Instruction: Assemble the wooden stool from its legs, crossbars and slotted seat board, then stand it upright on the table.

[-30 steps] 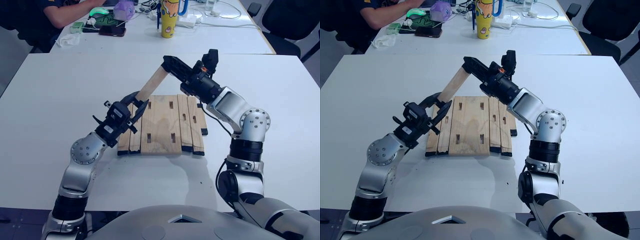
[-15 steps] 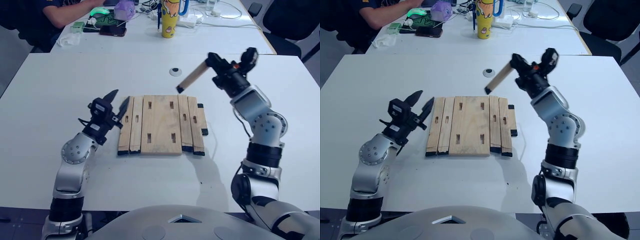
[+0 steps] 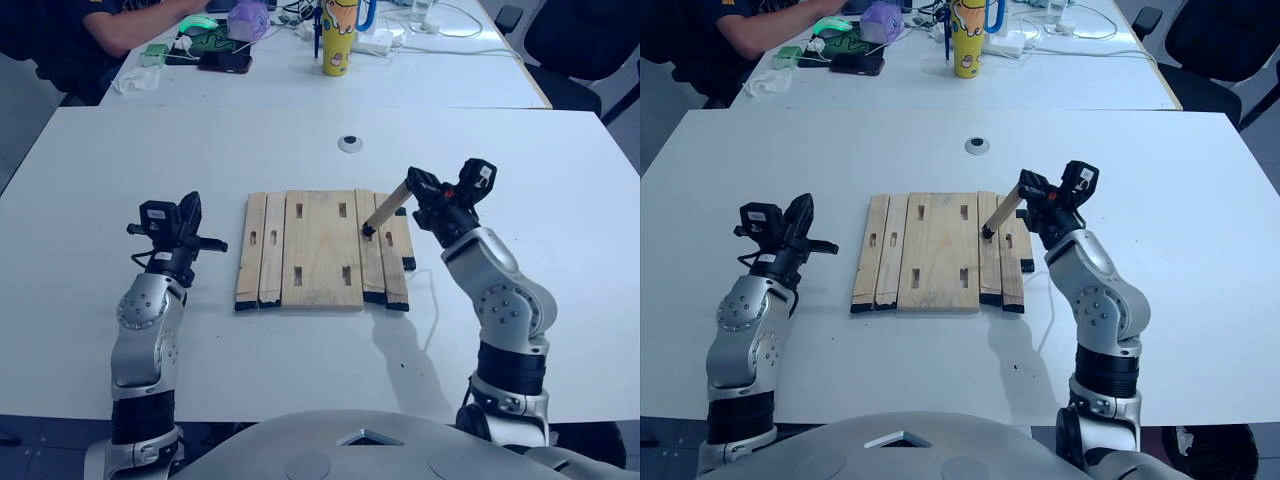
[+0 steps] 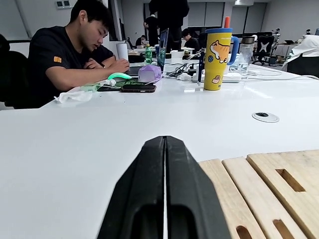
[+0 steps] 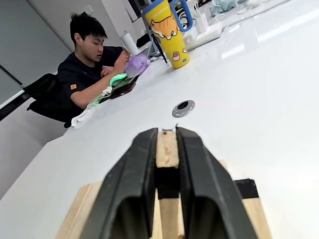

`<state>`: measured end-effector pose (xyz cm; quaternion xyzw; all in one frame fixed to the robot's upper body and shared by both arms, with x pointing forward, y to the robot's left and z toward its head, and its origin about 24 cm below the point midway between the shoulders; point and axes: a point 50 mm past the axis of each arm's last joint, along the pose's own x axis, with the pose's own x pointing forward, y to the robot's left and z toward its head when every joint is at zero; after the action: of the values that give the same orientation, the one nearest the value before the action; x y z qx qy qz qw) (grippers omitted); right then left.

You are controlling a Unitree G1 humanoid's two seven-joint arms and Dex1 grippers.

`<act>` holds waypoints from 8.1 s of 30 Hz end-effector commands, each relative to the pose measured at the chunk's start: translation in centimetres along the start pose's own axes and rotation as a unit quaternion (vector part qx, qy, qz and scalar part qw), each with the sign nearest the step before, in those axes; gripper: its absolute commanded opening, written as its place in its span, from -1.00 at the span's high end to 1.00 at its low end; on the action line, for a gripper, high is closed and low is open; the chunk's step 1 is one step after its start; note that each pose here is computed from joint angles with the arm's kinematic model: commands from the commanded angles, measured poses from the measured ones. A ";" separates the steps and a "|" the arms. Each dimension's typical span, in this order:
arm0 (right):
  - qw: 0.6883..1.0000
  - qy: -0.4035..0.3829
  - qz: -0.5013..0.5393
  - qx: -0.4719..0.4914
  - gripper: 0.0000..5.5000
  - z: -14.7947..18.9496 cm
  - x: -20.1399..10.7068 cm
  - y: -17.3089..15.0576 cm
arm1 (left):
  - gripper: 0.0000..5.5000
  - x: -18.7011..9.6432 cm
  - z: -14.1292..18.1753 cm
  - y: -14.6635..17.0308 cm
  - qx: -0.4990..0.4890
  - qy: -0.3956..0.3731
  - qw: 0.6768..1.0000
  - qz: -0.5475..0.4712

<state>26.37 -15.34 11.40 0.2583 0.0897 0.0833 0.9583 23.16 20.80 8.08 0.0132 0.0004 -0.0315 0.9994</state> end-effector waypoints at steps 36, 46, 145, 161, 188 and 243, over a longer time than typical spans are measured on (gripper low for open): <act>0.984 -0.007 -0.042 -0.172 0.84 -3.4 0.4 -0.8 | 1.00 -0.5 0.5 -0.5 -0.018 0.007 1.000 0.001; 0.957 0.058 -0.021 -0.284 0.84 -7.2 -0.5 -4.3 | 1.00 -0.5 0.5 -0.7 -0.022 0.004 1.000 0.005; 0.925 -0.249 0.152 -0.244 0.99 9.1 2.9 6.9 | 1.00 0.3 0.5 -1.0 -0.026 -0.020 0.999 0.020; 0.953 -0.156 0.156 -0.207 0.99 3.3 3.1 4.9 | 1.00 0.2 0.5 -1.2 -0.029 -0.017 0.999 0.014; 0.912 0.321 0.096 -0.236 0.29 -2.6 -4.0 -3.7 | 1.00 -0.6 -0.1 -1.5 -0.040 -0.017 0.998 0.044; 0.905 0.000 0.308 -0.293 0.24 0.9 -0.5 2.8 | 0.90 0.9 3.9 -5.2 -0.437 -0.032 0.887 -0.143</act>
<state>26.05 -14.13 12.66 -0.0102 0.0128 0.3506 0.9364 23.51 16.25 9.62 -0.3312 -0.0062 -0.1152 0.9365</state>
